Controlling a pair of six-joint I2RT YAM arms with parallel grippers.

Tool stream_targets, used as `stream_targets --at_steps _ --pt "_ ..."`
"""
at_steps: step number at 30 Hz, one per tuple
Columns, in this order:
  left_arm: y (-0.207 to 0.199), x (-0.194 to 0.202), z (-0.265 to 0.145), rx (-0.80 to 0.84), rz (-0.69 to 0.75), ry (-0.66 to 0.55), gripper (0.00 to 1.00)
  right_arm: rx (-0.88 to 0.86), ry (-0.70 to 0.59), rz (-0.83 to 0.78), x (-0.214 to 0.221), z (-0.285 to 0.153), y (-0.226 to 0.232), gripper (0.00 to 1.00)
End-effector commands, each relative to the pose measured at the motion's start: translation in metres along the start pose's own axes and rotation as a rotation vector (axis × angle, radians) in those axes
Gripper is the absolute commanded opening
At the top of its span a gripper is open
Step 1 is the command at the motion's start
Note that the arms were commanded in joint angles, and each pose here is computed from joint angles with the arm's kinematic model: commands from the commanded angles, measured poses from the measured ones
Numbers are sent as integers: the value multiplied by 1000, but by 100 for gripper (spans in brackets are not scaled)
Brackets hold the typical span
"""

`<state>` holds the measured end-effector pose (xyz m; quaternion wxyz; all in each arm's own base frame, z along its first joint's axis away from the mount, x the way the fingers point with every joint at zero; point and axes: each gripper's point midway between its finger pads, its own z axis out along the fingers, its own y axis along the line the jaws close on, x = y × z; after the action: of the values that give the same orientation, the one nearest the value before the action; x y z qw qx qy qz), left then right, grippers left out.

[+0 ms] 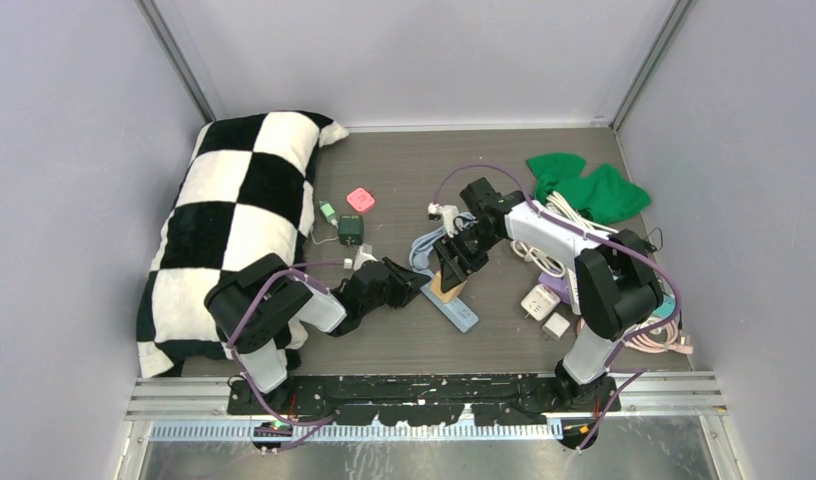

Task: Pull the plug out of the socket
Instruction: Remove the plug from the socket.

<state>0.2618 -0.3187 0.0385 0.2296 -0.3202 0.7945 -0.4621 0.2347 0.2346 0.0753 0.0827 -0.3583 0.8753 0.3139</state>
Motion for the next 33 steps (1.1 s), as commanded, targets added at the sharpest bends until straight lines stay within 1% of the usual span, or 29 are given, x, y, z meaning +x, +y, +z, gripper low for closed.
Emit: stream_targets --at_steps 1,3,5,9,15,19,22,29,31,33 --pt "13 -5 2 -38 58 -26 0 -136 -6 -186 -15 -4 69 1" --pt "15 -6 1 -41 57 -34 0 -150 7 -211 -17 -2 79 1" --pt "16 -8 -1 -43 56 -41 0 -139 7 -211 -21 -1 78 1" --pt "16 -9 -2 -44 54 -45 0 -72 11 -171 -22 0 50 1" --pt "18 -6 3 -51 57 -34 0 8 -92 -7 -21 -24 -4 1" --pt "15 -3 8 -48 62 -17 0 24 -99 0 -13 -23 -9 1" --pt "15 -3 8 -49 64 -16 0 -31 -100 -4 -18 -22 4 1" --pt "17 -4 7 -54 71 -23 0 -187 -7 -224 -15 -10 82 1" --pt "18 -4 7 -58 70 -24 0 -215 -13 -239 -20 -12 91 1" --pt "18 -5 6 -58 69 -26 0 -177 -1 -249 -21 -11 81 1"
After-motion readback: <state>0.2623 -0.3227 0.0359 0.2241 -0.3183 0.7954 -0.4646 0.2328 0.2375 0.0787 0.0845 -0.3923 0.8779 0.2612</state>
